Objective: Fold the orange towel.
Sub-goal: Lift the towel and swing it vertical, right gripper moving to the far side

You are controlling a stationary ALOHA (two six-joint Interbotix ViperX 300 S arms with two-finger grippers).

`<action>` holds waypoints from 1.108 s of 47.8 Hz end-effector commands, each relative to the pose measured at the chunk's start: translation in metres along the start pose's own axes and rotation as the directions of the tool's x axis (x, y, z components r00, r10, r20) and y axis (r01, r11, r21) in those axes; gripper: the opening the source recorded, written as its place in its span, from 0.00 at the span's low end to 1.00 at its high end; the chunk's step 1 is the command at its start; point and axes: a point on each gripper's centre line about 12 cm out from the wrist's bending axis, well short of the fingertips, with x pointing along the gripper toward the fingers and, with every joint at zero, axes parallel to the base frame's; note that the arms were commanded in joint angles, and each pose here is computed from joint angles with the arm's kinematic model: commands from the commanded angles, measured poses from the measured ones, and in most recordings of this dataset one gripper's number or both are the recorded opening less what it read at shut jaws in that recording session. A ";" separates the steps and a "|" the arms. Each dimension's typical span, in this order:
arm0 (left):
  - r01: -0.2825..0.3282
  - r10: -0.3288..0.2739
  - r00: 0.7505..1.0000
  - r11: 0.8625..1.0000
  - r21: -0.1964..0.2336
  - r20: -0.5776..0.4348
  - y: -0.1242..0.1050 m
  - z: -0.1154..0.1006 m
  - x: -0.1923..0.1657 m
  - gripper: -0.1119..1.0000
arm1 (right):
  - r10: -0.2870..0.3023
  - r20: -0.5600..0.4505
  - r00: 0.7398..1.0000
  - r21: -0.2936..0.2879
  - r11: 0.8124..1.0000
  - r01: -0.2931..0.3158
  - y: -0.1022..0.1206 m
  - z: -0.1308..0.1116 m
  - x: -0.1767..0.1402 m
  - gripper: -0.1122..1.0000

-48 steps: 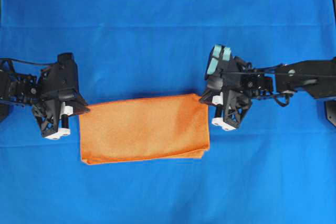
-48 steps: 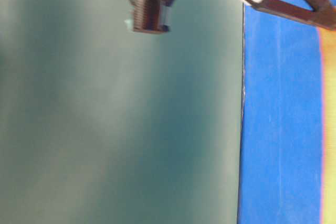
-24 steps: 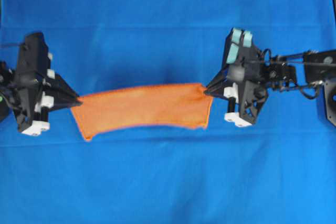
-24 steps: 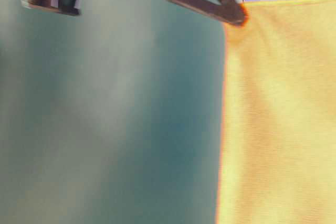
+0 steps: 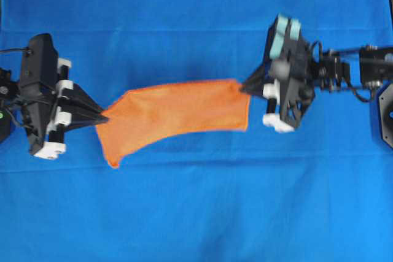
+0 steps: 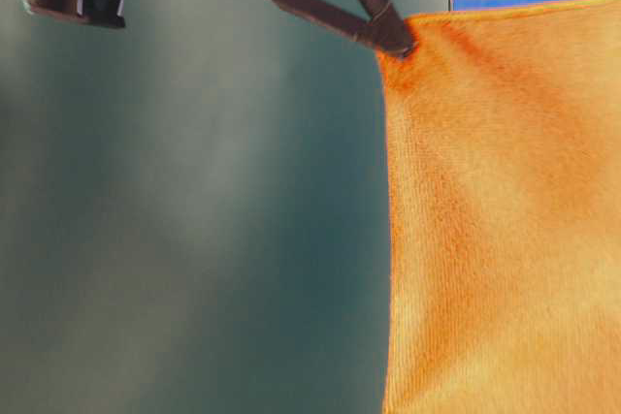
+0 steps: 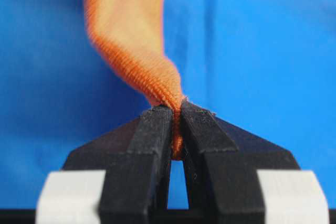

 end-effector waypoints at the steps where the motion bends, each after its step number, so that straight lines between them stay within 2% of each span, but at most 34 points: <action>1: 0.018 -0.019 0.999 0.999 0.028 0.050 -0.007 0.017 0.008 0.12 | -0.044 0.053 0.998 0.015 0.999 0.043 -0.018 0.017 -0.007 0.13; 12: 0.046 -0.059 0.995 0.987 0.156 0.078 -0.025 0.040 0.042 0.12 | -0.188 0.062 0.980 0.049 0.981 0.185 -0.075 0.028 -0.004 0.13; 17: 0.059 -0.082 0.992 0.973 0.222 0.092 -0.037 0.054 0.059 0.12 | -0.234 0.068 0.970 0.048 0.972 0.231 -0.094 0.036 -0.003 0.13; 27: 0.070 -0.108 0.989 0.944 0.322 0.102 -0.055 0.077 0.091 0.12 | -0.298 0.084 0.951 0.025 0.955 0.297 -0.123 0.056 0.006 0.13; 38: 0.064 -0.120 0.985 0.920 0.388 0.123 -0.067 0.099 0.115 0.12 | -0.331 0.111 0.937 0.003 0.943 0.333 -0.140 0.081 0.018 0.13; 46: 0.052 -0.123 0.983 0.896 0.441 0.133 -0.072 0.110 0.132 0.12 | -0.338 0.126 0.933 -0.006 0.940 0.342 -0.145 0.091 0.022 0.13; 53: 0.053 -0.123 0.984 0.896 0.441 0.132 -0.073 0.113 0.138 0.12 | -0.340 0.123 0.932 -0.008 0.939 0.343 -0.145 0.089 0.021 0.13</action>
